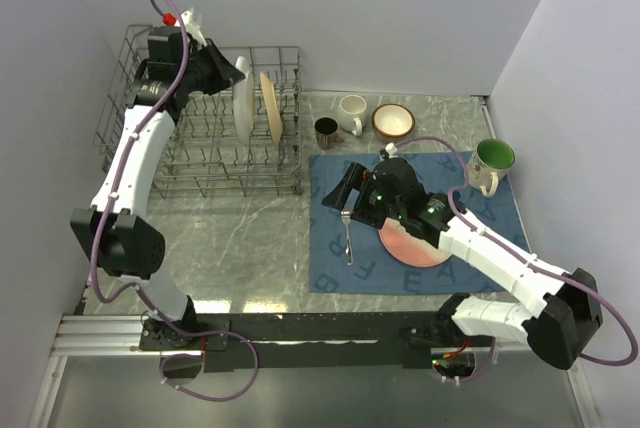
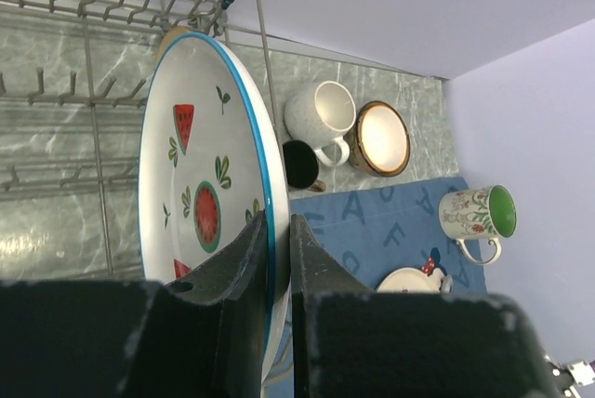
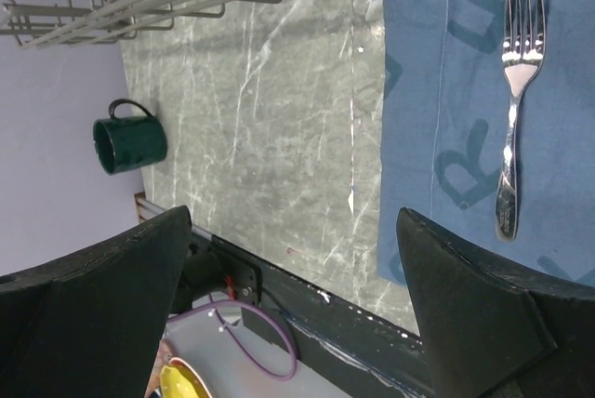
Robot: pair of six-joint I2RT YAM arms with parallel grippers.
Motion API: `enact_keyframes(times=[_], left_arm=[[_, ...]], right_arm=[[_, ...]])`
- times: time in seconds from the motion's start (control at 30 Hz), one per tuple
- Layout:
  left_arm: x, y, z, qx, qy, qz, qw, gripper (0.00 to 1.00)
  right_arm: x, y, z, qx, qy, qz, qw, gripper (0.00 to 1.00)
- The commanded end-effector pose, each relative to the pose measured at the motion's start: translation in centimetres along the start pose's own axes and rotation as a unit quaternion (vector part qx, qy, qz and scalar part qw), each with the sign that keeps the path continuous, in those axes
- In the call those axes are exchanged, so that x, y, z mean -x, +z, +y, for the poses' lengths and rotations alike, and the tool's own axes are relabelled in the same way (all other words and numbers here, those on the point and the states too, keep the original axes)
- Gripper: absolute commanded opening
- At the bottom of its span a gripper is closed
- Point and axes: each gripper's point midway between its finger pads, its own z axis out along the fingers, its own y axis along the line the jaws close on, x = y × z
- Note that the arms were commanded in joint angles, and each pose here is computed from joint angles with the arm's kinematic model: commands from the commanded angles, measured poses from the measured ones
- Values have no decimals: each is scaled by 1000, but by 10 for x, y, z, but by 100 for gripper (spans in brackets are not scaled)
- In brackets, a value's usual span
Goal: Load the mixed dishes into the dish rack
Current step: Insert the plate into the dish rack
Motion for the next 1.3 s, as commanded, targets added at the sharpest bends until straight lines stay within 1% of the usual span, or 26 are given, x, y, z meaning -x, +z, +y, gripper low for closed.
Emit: enact_keyframes(times=[0.0, 0.23, 0.5, 0.67, 0.83, 1.27], left_arm=[[63, -13, -47, -84, 36, -91, 992, 1], [64, 23, -24, -63, 18, -86, 994, 1], [60, 38, -18, -71, 5, -83, 994, 1], [65, 33, -21, -75, 6, -91, 993, 1], [75, 20, -29, -79, 14, -104, 991, 1], [81, 1, -48, -107, 9, -113, 988, 1]], right_arm=[[20, -4, 18, 19, -1, -17, 1000, 100], [27, 1, 16, 16, 6, -11, 1000, 100], [31, 3, 10, 11, 10, -9, 1000, 100], [33, 3, 10, 13, 12, -10, 1000, 100], [34, 4, 12, 14, 10, -10, 1000, 100], [34, 6, 12, 18, 14, -8, 1000, 100]])
